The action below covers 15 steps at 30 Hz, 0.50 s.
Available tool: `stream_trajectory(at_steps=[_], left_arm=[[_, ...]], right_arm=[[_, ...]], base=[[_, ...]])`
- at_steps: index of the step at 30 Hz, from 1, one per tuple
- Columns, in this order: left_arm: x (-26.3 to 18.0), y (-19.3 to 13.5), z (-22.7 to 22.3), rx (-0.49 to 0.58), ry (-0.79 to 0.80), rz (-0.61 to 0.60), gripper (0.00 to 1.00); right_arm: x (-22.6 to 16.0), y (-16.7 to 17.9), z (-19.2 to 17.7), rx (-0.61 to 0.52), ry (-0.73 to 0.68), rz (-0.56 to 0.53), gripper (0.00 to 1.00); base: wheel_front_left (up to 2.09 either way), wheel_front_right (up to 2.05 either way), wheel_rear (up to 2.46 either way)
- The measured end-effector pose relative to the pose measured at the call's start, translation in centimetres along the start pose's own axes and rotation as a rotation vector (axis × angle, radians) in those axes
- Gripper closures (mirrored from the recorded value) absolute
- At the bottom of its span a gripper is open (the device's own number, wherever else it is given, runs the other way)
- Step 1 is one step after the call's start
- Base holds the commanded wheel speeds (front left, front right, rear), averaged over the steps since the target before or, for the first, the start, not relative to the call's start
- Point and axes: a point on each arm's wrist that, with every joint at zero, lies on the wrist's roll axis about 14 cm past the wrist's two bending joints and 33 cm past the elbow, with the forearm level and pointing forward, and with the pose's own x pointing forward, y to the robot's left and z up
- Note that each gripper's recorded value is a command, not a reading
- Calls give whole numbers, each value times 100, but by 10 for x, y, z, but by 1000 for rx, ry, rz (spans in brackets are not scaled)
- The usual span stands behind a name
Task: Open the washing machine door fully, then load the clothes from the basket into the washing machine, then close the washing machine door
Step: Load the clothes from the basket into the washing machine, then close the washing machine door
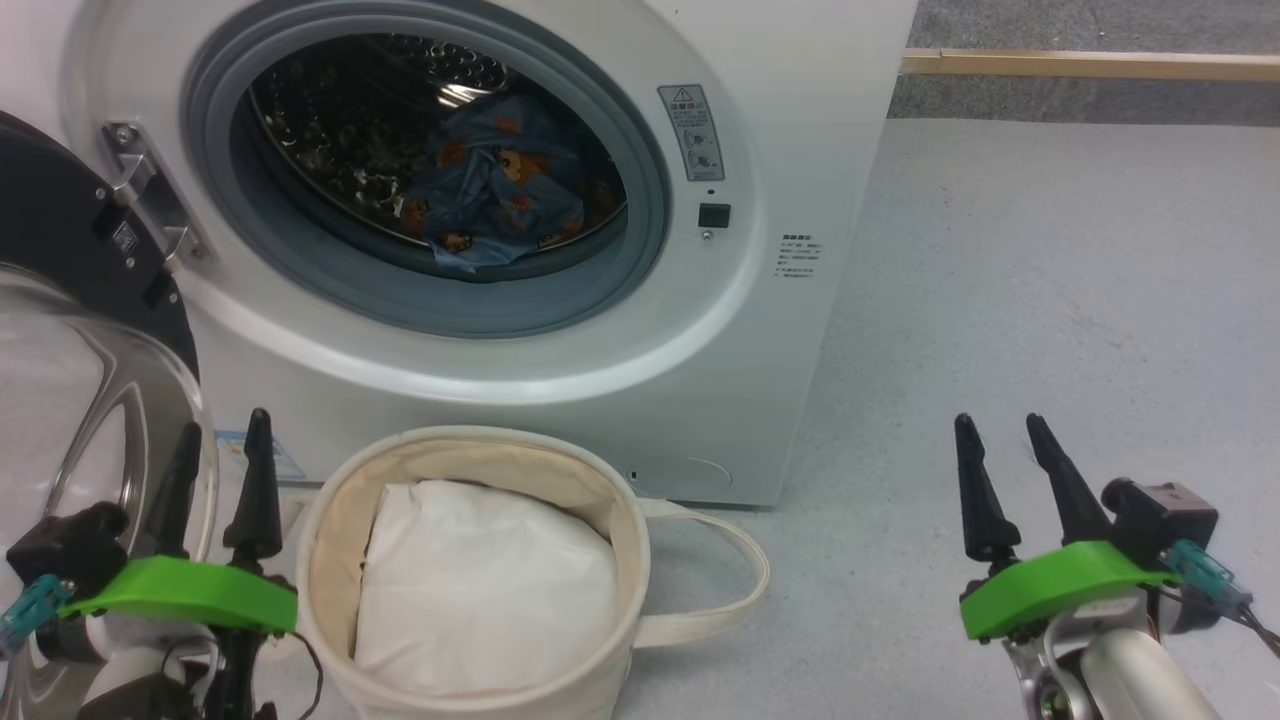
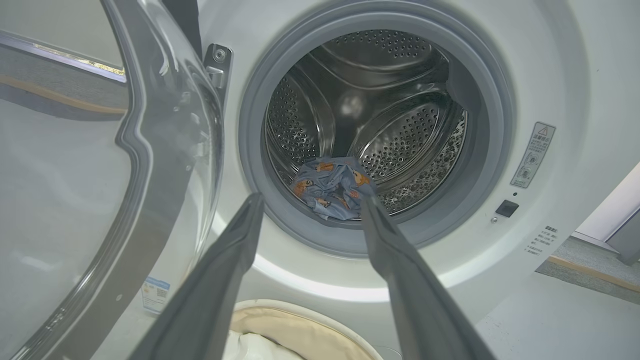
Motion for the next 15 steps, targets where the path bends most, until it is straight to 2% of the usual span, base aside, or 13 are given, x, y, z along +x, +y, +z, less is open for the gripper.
stream_trajectory(at_steps=[15], left_arm=[[3,-7,-1,-12,-4,-13,0]], right_arm=[[-5,-6,1,1,-4,-20,0]], base=[[0,0,0]])
